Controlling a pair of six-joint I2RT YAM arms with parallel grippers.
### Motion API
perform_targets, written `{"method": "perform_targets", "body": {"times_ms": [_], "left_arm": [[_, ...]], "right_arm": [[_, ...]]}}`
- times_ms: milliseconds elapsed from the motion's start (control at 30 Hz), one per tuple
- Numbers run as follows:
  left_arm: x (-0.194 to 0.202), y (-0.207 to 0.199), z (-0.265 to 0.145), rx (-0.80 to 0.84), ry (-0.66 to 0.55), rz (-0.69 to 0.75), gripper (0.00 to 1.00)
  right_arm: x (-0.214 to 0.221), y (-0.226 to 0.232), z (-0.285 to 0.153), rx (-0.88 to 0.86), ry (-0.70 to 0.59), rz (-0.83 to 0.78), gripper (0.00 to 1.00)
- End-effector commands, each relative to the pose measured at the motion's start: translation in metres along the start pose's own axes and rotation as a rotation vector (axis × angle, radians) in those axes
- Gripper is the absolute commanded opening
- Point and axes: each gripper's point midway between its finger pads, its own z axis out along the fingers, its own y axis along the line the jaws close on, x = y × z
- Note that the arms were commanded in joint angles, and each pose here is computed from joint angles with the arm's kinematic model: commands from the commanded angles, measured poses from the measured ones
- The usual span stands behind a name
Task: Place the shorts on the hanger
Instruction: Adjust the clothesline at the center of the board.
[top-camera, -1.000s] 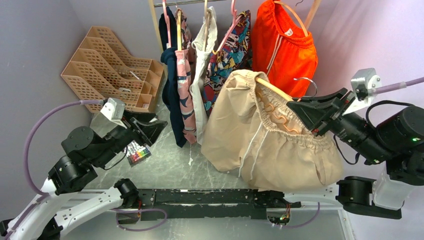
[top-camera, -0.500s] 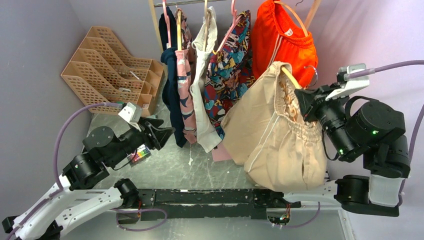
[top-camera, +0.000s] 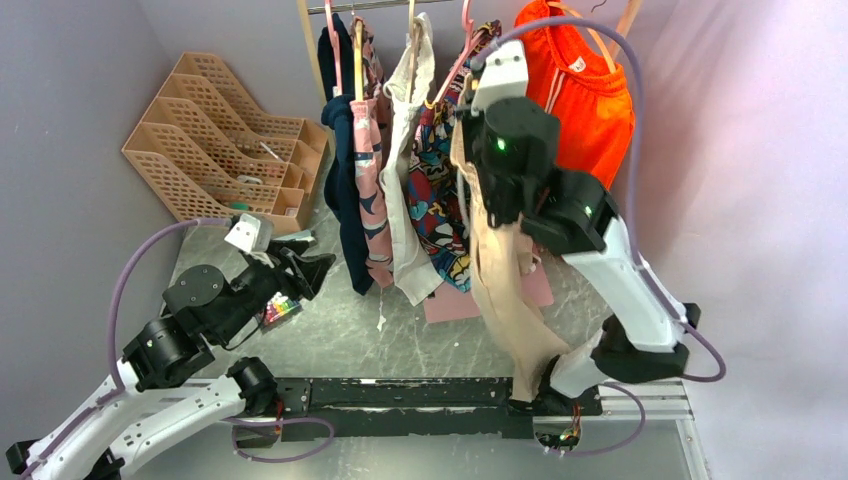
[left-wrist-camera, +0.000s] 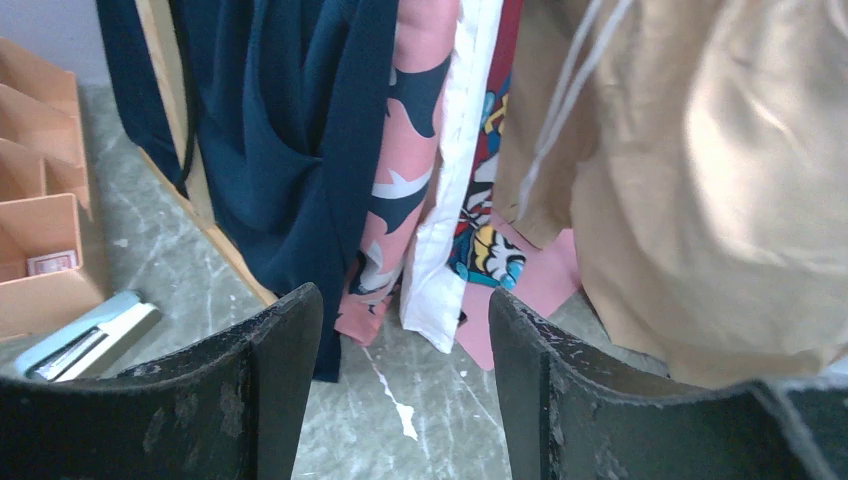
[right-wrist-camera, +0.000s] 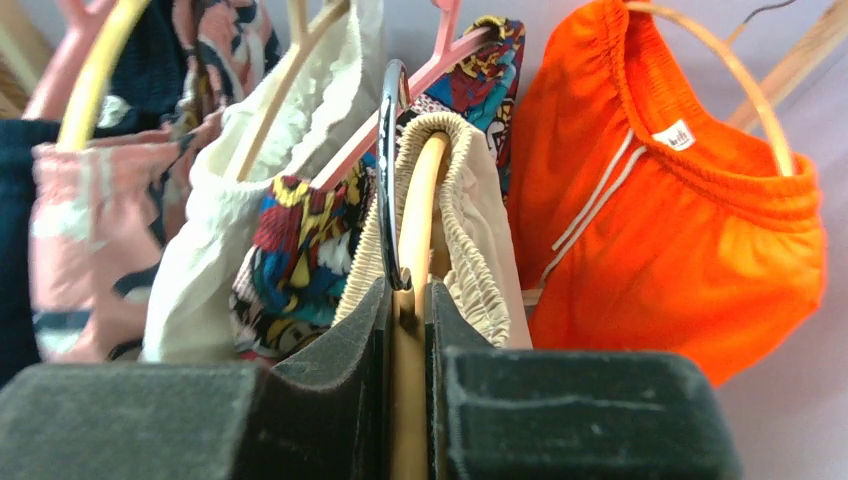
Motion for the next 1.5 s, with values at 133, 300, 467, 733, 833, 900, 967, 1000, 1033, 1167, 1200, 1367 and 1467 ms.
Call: {"method": "perform_targets", "body": {"times_ms": [133,300,467,733,833,900,967,1000,1033,1167,1200,1367,1467], "left_arm": [[0.002,0.015,0.002,-0.067,0.005,0.08,0.68],[0.011,0.023,0.001,-0.095,0.034,0.118,0.7],[0.004,0.048,-0.01,-0.214,-0.01,0.159,0.74],[-0.06,0.06,-0.024,-0.322,-0.177,0.236,0.85],[-0.07,0.056,-0.013,-0.325,-0.175,0.286,0.9],[-0.066,0.052,-0.002,-0.319,-0.154,0.294,0.93],[-0.057,0.046,0.01,-0.292,-0.137,0.279,0.96],[-0.052,0.044,0.014,-0.279,-0.131,0.266,0.98],[-0.047,0.042,0.018,-0.27,-0.123,0.247,1.0],[-0.032,0.043,0.027,-0.274,-0.091,0.173,0.99],[-0.03,0.045,0.028,-0.277,-0.087,0.157,0.99],[-0.026,0.063,0.041,-0.305,-0.028,0.092,0.99],[-0.024,0.072,0.054,-0.281,-0.005,0.021,1.0]], "right_arm": [[0.031,-0.02,0.065,-0.062,0.062,0.235,0.0],[0.073,-0.082,0.079,0.03,0.077,0.366,0.0],[0.1,-0.121,0.092,0.096,0.094,0.41,0.0],[-0.032,-0.131,0.061,-0.021,-0.179,0.484,0.0],[-0.057,-0.124,0.051,-0.088,-0.222,0.497,0.0],[-0.039,-0.117,0.058,-0.101,-0.178,0.498,0.0],[-0.004,-0.112,0.074,-0.073,-0.098,0.487,0.0],[0.015,-0.109,0.08,-0.064,-0.057,0.484,0.0],[0.039,-0.104,0.089,-0.059,-0.006,0.483,0.0],[0.08,-0.096,0.094,-0.054,0.031,0.523,0.0],[0.083,-0.096,0.093,-0.05,0.022,0.532,0.0],[0.099,-0.086,0.093,-0.09,0.056,0.542,0.0],[0.105,-0.08,0.09,-0.117,0.069,0.55,0.0]]}}
